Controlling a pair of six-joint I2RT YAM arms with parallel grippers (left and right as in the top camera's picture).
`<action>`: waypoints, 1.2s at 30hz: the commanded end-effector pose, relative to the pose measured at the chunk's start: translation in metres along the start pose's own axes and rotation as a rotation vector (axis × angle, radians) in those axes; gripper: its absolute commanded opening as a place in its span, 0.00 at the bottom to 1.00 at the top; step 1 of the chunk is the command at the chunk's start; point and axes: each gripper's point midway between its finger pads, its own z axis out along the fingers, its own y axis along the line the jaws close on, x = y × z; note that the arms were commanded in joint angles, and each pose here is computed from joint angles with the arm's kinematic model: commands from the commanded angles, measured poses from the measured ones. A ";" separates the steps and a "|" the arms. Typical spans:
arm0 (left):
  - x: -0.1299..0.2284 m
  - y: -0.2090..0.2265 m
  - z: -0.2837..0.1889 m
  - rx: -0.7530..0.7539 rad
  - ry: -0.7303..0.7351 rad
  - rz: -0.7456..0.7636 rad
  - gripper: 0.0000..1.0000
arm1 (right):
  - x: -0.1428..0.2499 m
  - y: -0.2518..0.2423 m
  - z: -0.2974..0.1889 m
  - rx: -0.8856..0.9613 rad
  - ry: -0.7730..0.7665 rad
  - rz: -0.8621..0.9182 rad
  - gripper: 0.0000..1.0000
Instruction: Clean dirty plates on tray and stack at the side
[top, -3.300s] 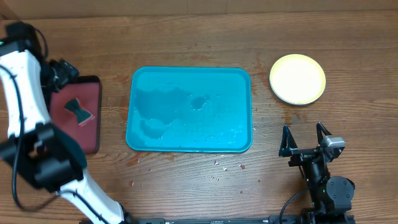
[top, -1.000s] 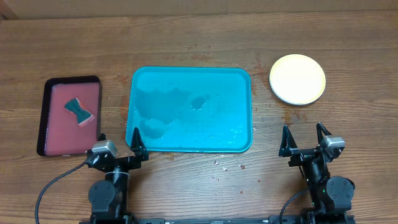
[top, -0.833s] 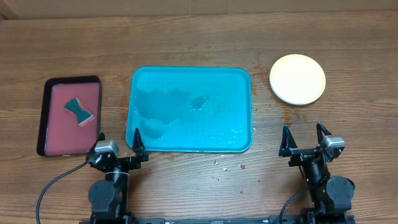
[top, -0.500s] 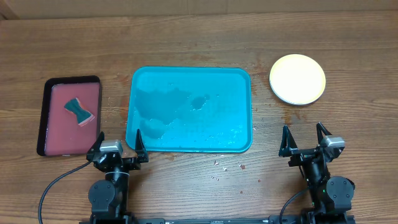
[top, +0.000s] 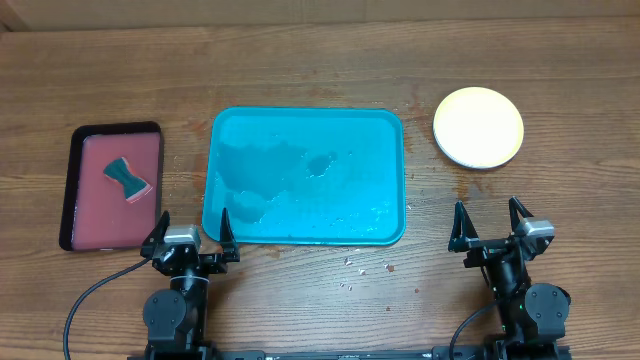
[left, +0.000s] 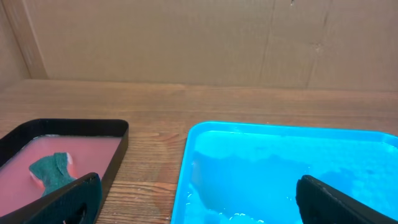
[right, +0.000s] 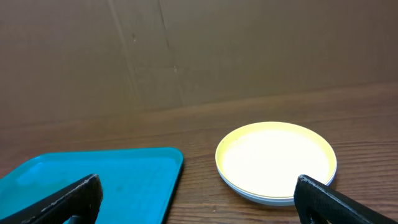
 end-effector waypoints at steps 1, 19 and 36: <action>-0.001 -0.004 -0.001 0.018 -0.009 0.026 1.00 | 0.001 -0.001 0.000 0.004 -0.006 -0.005 1.00; -0.001 -0.004 -0.001 0.018 -0.009 0.026 1.00 | 0.001 -0.001 0.000 0.004 -0.006 -0.005 1.00; -0.001 -0.004 0.000 0.018 -0.009 0.026 1.00 | 0.001 -0.012 0.000 0.071 -0.010 -0.052 1.00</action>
